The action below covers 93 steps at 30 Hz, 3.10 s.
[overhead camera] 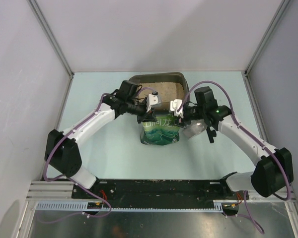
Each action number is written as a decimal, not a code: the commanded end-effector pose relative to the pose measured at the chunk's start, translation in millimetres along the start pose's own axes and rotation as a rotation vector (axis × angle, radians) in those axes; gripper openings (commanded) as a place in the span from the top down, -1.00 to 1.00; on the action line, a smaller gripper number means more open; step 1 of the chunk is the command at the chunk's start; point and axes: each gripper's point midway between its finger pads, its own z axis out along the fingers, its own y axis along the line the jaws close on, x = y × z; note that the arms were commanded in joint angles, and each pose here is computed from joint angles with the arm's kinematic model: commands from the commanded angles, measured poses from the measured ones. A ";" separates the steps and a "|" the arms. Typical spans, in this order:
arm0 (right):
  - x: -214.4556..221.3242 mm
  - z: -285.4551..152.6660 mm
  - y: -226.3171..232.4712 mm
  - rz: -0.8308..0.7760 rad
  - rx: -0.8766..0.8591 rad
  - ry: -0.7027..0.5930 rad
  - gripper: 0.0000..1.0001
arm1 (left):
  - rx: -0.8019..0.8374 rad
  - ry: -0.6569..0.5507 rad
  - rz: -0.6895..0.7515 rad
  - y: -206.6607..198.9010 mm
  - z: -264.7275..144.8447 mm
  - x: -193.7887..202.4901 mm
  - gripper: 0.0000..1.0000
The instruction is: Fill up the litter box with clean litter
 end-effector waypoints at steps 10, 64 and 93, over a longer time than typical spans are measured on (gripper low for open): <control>21.2 17.0 -14.3 0.050 0.014 0.000 0.17 | 0.027 -0.055 0.036 -1.8 -10.1 -17.0 0.78; 13.6 2.5 -1.9 0.629 -0.152 -0.099 1.00 | -0.009 -0.063 -0.177 3.4 -43.7 19.8 0.53; 19.4 -23.9 -27.1 0.656 -0.019 -0.061 0.28 | 0.087 -0.120 0.005 7.8 48.3 -40.6 1.00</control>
